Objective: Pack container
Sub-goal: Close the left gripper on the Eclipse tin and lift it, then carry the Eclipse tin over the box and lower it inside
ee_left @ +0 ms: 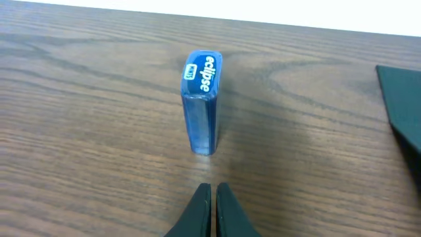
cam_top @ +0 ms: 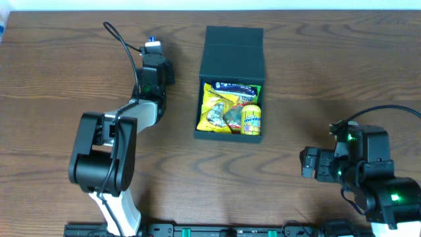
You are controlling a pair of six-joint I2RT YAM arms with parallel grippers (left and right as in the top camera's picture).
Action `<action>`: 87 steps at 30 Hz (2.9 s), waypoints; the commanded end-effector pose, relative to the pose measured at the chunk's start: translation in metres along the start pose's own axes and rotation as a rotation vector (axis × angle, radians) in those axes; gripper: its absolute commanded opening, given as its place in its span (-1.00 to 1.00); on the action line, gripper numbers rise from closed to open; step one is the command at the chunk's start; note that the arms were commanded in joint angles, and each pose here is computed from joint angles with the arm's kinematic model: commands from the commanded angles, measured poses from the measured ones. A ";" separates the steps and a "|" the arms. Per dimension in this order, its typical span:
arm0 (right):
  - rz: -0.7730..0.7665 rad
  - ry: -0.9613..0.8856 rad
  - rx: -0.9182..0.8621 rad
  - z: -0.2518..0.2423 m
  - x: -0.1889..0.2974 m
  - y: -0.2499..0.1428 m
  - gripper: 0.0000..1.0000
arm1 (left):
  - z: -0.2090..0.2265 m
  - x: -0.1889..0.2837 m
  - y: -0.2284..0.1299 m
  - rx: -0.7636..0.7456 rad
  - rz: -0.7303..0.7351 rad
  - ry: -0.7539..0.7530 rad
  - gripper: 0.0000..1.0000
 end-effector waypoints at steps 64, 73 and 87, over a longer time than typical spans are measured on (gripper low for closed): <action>-0.009 0.000 -0.018 -0.001 0.001 0.001 0.98 | -0.016 -0.031 0.048 0.016 -0.029 -0.028 -0.88; -0.009 0.000 -0.018 -0.001 0.001 0.001 0.98 | -0.018 0.051 0.092 -0.024 0.017 -0.074 -0.88; -0.009 0.000 -0.018 -0.001 0.001 0.001 0.99 | -0.088 0.227 0.091 -0.172 0.230 -0.401 -0.88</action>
Point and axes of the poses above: each gripper's point midway between its finger pads, its own x axis back along the fingers, its own z axis along the line the jaws close on, y = z × x, the point moved 6 cm from there along x, back along the fingers, and after that the axes turned 12 degrees about -x, right-handed, at the moved point
